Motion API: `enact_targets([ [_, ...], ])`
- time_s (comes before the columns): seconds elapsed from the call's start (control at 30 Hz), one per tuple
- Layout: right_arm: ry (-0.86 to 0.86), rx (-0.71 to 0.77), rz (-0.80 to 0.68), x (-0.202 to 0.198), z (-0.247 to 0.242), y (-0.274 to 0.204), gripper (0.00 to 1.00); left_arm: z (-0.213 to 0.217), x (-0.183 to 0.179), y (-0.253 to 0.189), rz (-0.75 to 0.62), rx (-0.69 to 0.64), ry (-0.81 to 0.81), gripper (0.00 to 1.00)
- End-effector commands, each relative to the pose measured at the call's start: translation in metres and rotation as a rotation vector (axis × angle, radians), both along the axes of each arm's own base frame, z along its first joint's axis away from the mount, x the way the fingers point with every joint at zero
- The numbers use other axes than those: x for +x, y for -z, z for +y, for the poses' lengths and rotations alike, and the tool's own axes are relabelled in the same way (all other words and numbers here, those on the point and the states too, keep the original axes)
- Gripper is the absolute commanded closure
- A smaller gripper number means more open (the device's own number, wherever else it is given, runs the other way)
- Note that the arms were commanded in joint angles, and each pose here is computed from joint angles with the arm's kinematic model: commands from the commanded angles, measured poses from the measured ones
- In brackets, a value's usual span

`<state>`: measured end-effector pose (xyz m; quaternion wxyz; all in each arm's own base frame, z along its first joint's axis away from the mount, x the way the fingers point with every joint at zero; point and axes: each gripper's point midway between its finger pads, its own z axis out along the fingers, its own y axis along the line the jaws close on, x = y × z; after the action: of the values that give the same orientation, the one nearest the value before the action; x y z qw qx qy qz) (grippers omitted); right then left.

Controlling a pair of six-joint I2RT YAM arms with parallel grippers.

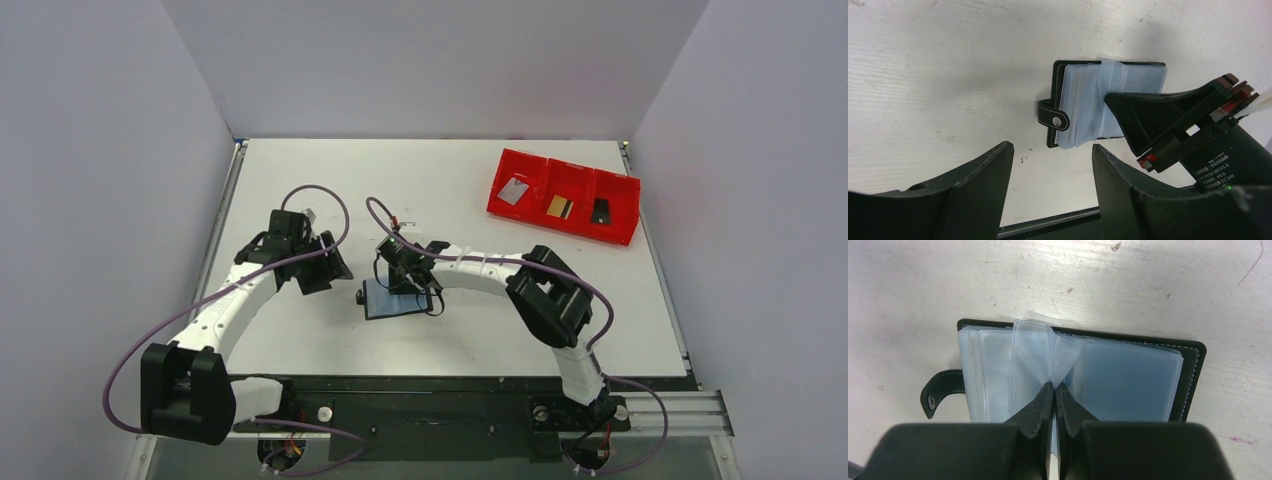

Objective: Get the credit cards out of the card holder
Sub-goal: Remove the credit card from the card holder.

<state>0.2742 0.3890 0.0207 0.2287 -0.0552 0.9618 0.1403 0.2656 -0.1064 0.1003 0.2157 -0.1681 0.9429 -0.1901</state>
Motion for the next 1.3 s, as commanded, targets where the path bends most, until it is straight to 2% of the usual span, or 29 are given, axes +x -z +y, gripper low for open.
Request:
enact_targets([
  [0.0,-0.008,0.048,0.103,-0.017,-0.008,0.032,1.0,-0.016,0.004,-0.006,-0.032,-0.088,0.063,0.43],
  [0.27,0.002,0.228,0.172,-0.017,0.001,0.041,1.0,-0.041,0.005,-0.012,-0.039,-0.156,0.125,0.45],
  [0.53,0.038,0.314,0.21,-0.017,-0.003,0.049,1.0,-0.071,0.003,0.001,-0.007,-0.173,0.176,0.51],
  [0.87,0.058,0.328,0.221,-0.018,-0.01,0.057,1.0,-0.084,0.008,0.03,0.032,-0.167,0.186,0.63],
  [1.27,0.062,0.328,0.219,-0.017,-0.015,0.056,1.0,-0.084,0.008,0.061,0.068,-0.099,0.157,0.65],
])
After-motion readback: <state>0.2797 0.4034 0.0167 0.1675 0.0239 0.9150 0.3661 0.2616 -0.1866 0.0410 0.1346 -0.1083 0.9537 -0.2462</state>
